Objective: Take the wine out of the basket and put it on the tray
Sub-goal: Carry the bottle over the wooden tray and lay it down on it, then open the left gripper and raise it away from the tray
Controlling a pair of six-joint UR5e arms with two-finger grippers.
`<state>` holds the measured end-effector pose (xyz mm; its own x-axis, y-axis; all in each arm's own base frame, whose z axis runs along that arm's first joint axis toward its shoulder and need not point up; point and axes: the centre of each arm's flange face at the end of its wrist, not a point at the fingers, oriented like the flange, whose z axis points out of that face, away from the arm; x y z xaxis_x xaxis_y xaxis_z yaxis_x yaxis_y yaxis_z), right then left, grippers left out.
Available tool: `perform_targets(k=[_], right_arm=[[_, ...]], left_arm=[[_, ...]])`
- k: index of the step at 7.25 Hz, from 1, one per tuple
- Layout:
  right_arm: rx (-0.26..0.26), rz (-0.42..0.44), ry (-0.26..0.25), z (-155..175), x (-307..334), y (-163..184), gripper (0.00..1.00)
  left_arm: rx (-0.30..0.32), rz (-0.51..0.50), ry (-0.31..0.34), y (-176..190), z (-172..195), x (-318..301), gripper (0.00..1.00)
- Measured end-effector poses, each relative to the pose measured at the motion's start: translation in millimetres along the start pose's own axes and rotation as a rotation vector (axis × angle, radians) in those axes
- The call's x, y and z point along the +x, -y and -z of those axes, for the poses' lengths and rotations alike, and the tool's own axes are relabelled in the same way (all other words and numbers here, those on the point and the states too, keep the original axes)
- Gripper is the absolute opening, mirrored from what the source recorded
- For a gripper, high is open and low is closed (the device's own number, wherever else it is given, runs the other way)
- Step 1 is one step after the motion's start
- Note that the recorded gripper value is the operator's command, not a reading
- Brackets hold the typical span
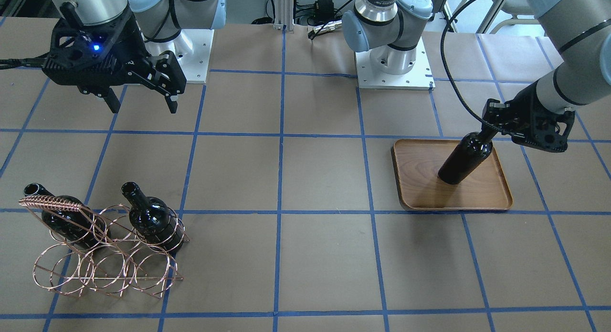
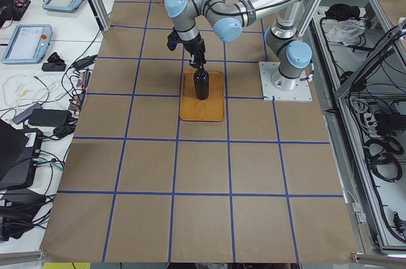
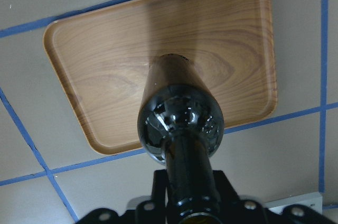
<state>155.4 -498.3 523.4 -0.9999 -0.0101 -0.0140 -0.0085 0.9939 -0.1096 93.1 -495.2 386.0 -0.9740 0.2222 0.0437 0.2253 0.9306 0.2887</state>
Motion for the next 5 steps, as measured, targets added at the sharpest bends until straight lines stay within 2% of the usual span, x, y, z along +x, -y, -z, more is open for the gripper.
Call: perform_targets(k=[2, 5], right_arm=[[0.000, 0.000, -0.004, 0, 0, 0, 1.00], [0.000, 0.001, -0.006, 0, 1, 0, 1.00]], left_arm=[[0.018, 0.011, 0.014, -7, 12, 4, 1.00], [0.106, 0.058, 0.086, -47, 73, 32, 1.00]])
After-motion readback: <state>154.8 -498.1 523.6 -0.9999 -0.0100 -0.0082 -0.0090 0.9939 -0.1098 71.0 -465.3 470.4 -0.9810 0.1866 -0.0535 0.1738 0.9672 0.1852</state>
